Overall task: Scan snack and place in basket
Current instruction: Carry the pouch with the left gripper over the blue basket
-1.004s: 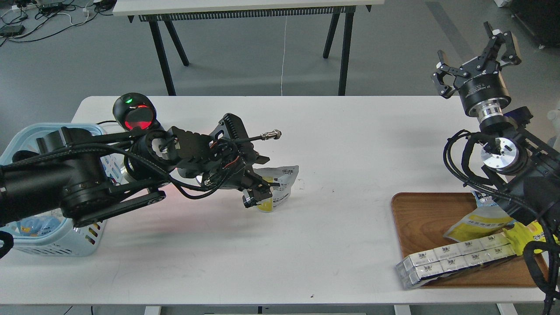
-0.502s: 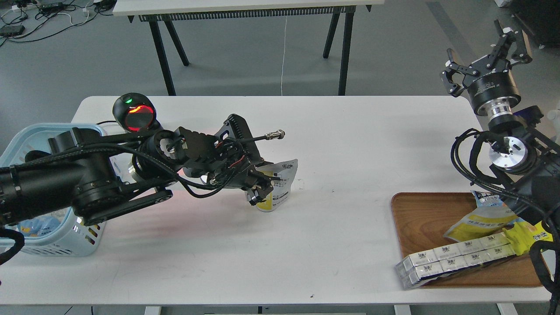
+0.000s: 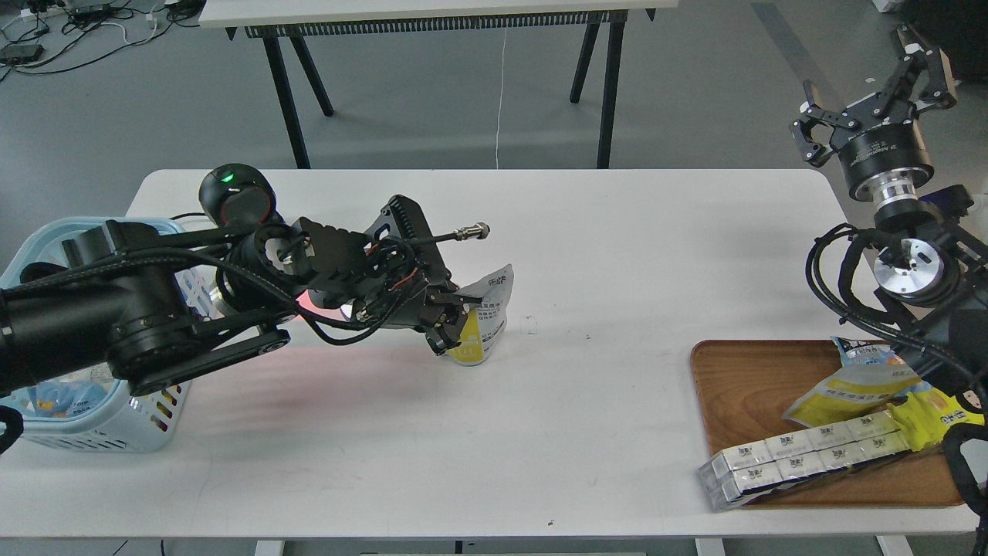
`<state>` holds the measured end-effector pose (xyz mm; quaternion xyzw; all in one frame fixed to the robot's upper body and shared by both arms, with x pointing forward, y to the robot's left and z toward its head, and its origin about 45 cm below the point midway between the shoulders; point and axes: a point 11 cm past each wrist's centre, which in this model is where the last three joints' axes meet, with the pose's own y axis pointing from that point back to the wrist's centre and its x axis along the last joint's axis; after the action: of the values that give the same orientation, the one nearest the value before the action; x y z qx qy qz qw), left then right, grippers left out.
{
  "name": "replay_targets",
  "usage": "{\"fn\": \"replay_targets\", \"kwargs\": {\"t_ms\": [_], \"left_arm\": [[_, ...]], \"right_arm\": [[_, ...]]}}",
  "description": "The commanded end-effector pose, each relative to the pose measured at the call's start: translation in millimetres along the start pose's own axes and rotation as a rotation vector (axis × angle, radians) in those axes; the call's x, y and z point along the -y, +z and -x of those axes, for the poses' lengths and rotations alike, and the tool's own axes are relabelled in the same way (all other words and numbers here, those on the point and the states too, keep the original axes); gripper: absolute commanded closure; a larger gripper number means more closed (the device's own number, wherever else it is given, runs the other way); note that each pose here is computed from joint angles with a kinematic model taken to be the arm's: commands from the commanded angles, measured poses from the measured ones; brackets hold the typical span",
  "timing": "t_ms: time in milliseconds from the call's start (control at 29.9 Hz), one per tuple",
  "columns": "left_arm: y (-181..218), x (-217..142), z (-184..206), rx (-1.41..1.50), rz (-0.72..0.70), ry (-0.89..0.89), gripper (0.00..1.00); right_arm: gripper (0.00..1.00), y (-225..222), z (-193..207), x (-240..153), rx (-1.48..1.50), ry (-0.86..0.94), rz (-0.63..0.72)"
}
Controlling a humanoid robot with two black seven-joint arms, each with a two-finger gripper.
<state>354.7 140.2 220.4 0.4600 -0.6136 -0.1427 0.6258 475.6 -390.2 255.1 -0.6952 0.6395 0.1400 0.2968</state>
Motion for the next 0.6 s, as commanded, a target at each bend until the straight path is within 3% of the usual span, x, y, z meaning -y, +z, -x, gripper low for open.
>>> {"fn": "replay_targets", "kwargs": {"t_ms": [0, 268, 569], "left_arm": [[-9.1, -16.0, -0.4, -0.011, -0.005, 0.022, 1.0], [-59.9, -77.4, 12.2, -0.072, -0.085, 0.056, 1.0], [-87.0, -105.3, 48.1, -0.132, -0.17, -0.009, 1.0]], "right_arm": [[0.0, -5.9, -2.2, 0.3, -0.005, 0.003, -0.01], [0.0, -12.6, -4.9, 0.4, -0.015, 0.005, -0.017], [0.01, -14.7, -2.7, 2.5, -0.015, 0.0, -0.021]]}}
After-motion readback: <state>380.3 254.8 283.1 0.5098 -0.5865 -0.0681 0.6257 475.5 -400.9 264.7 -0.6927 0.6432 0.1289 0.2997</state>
